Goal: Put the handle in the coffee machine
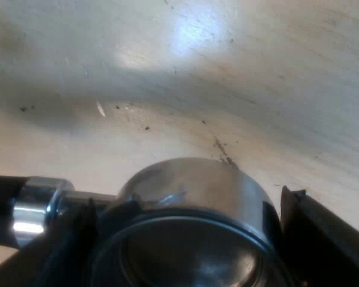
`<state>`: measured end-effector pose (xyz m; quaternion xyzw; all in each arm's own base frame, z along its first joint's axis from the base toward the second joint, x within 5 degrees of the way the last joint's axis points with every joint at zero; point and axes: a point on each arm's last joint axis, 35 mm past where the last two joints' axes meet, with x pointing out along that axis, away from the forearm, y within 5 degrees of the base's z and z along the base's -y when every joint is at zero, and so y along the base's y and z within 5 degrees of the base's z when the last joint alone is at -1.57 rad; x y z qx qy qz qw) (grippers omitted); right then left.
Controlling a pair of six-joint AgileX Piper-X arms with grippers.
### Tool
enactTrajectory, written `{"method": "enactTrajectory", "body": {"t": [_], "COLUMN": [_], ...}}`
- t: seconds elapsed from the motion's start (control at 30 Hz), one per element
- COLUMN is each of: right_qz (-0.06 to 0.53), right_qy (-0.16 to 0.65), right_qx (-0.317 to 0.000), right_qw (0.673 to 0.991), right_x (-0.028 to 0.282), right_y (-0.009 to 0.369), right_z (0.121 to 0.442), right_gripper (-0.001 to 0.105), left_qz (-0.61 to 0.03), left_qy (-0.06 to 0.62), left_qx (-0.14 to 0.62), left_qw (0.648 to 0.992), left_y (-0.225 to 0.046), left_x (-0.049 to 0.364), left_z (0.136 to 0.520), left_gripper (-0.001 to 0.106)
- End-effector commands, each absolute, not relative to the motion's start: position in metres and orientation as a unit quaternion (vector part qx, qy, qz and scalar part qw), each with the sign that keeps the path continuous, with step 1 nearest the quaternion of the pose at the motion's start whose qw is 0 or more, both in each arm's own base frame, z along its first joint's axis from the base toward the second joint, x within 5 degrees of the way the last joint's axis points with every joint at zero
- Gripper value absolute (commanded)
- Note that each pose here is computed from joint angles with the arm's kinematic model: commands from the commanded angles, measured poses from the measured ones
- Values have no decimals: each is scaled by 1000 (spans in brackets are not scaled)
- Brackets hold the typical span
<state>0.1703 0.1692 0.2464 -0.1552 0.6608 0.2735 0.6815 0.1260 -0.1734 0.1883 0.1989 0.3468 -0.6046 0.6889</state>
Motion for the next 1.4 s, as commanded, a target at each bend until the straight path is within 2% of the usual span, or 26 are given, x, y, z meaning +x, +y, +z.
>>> {"method": "enactTrajectory", "body": {"t": [0.03,0.23,0.33,0.4,0.5,0.73,0.77,0.83,0.9,0.93,1.0,1.07,1.13,1.33,1.4], "right_qz": [287,287,287,287,287,287,287,287,287,287,293,293,291,285,283], "right_qy": [655,655,655,655,655,655,655,655,655,655,652,650,647,626,607], "right_qx": [-146,-146,-146,-146,-146,-146,-146,-146,-146,-146,-153,-154,-156,-162,-163], "right_qw": [684,684,684,684,684,684,684,684,684,684,683,684,687,708,724], "right_x": [170,170,170,170,170,170,170,170,170,170,170,170,171,175,175], "right_y": [170,170,170,170,170,170,170,170,170,170,170,170,170,172,171], "right_z": [253,253,253,253,253,253,253,253,253,253,253,253,254,262,270], "right_gripper": [0,0,0,0,0,2,8,27,56,64,88,96,99,99,99], "left_qz": [-605,-605,-605,-605,-609,-619,-621,-621,-625,-627,-631,-631,-631,-630,-631], "left_qy": [342,342,342,342,340,335,334,334,334,334,334,334,334,335,334], "left_qx": [200,200,200,200,200,202,200,200,197,196,193,193,193,191,191], "left_qw": [690,690,690,690,688,682,680,680,677,676,673,673,673,673,674], "left_y": [-174,-174,-174,-174,-174,-174,-174,-174,-174,-174,-174,-174,-174,-174,-173], "left_x": [126,126,126,126,126,125,125,125,125,125,124,124,124,124,123], "left_z": [190,190,190,190,190,191,191,191,191,191,191,191,191,191,193], "left_gripper": [50,50,41,21,0,0,0,0,0,0,0,0,0,0,0]}}
